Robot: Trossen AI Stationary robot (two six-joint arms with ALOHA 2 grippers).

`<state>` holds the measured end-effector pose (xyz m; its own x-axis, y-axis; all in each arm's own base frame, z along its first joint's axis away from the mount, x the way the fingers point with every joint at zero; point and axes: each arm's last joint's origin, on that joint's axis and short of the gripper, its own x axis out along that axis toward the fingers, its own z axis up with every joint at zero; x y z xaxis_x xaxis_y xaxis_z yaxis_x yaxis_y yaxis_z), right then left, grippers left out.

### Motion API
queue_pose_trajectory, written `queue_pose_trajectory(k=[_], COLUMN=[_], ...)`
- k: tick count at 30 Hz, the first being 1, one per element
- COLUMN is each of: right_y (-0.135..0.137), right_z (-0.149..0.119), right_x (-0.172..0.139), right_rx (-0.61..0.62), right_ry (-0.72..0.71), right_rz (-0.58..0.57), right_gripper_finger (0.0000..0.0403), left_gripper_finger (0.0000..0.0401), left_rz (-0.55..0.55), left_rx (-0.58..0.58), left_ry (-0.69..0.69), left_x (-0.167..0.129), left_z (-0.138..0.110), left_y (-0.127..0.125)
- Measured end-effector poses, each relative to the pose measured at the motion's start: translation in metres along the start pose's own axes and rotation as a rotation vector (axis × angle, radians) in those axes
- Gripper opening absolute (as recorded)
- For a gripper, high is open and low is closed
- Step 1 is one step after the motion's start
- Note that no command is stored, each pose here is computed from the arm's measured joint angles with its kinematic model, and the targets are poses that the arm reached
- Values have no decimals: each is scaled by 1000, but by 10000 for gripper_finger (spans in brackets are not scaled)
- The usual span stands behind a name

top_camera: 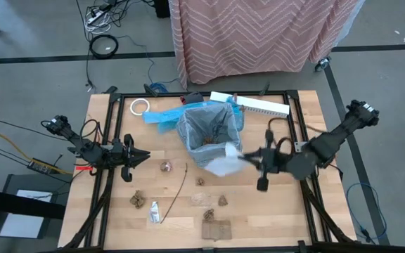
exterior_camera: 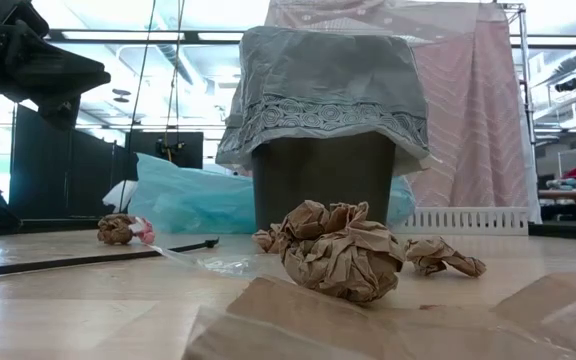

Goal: Place trash/remove bag and relplace
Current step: Put the bubble wrap inside the black trash bin, then put the white paper inside the black trash bin

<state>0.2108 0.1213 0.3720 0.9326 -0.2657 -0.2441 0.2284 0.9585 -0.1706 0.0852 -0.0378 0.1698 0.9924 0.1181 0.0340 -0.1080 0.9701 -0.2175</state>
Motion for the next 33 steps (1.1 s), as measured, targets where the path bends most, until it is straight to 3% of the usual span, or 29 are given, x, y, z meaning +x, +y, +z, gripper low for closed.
queue_pose_trajectory(k=[4,9,17,22,26,33], right_y=[-22,-55,-98,-107,-105,-99], right_z=[23,27,9,-8,-15,-7], right_x=[3,23,67,90,101,95], right_rx=[-104,-132,-51,-77,-106,-112], right_ry=[-75,-55,63,184,223,165], right_rz=[-127,-232,-189,-162,-130,-119], right_gripper_finger=[0,0,0,6,59,232], left_gripper_finger=[72,72,72,72,72,72], left_rz=[0,0,1,1,1,1], left_rx=[0,0,0,0,0,1], left_ry=[0,0,0,0,0,0], left_x=[0,0,0,0,0,0], left_z=[0,0,0,0,0,0], left_y=[0,0,0,0,0,0])
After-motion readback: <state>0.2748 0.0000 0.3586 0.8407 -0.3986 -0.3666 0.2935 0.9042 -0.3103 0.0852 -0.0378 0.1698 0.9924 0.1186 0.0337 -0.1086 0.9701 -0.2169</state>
